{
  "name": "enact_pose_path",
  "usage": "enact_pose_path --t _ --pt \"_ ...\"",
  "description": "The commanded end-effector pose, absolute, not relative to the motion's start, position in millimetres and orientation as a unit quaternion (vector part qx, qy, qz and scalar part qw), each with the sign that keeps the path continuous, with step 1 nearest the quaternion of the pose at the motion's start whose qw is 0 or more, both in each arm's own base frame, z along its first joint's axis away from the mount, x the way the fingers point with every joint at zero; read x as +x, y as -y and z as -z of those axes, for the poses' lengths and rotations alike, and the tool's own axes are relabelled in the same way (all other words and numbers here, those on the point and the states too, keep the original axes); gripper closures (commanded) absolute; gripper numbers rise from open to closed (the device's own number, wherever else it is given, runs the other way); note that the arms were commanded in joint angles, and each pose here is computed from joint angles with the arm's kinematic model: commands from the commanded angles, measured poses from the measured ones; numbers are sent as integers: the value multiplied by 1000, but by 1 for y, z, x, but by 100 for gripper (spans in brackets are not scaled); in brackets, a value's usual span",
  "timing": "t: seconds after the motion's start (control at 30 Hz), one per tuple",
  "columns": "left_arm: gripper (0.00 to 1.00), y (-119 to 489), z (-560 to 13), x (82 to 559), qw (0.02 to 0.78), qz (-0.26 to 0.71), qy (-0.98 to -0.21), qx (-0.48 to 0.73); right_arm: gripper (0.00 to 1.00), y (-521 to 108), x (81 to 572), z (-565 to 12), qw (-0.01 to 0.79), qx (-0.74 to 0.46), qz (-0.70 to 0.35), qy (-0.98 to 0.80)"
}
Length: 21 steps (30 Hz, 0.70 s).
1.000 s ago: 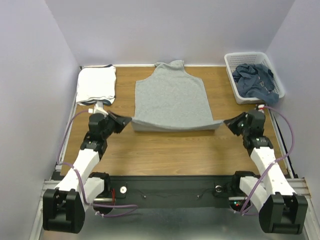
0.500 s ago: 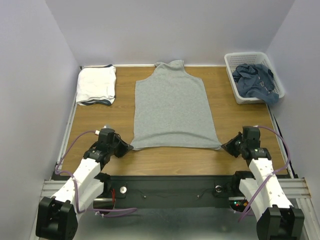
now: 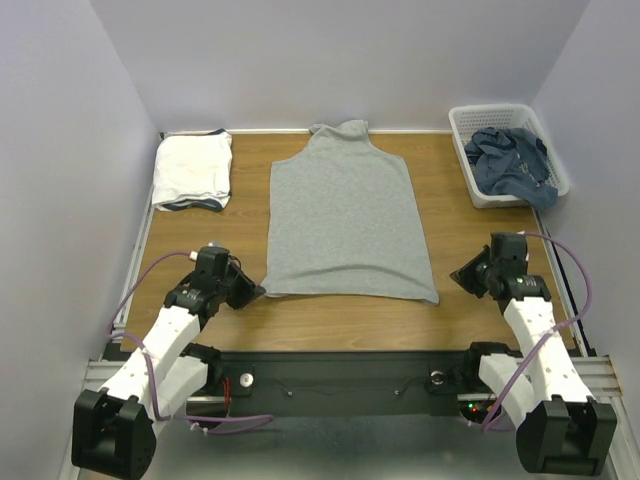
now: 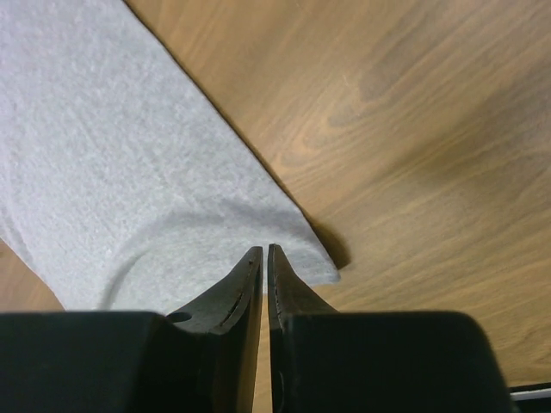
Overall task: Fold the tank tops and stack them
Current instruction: Flatten the tank top out
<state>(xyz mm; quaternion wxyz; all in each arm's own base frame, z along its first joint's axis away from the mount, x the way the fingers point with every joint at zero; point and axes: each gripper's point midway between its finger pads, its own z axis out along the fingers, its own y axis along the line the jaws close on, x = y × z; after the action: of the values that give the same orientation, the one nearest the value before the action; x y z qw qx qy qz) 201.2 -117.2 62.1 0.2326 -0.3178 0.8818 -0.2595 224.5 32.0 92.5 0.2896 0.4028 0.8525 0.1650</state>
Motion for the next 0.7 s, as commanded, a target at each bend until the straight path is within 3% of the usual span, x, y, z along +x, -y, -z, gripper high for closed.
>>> enact_pose_path --t 0.0,0.2,0.43,0.67 --pt "100 117 -72 205 239 249 -892 -292 88 -23 233 -106 312 393 -149 -852" --pt "100 120 -73 210 238 255 -893 -283 87 -43 209 -66 247 377 -177 -875" --pt "100 121 -74 217 244 253 -894 -277 62 -54 185 -40 221 382 -199 -875" --pt "100 121 -76 223 247 248 -898 -268 59 -51 178 -28 217 400 -187 -871"
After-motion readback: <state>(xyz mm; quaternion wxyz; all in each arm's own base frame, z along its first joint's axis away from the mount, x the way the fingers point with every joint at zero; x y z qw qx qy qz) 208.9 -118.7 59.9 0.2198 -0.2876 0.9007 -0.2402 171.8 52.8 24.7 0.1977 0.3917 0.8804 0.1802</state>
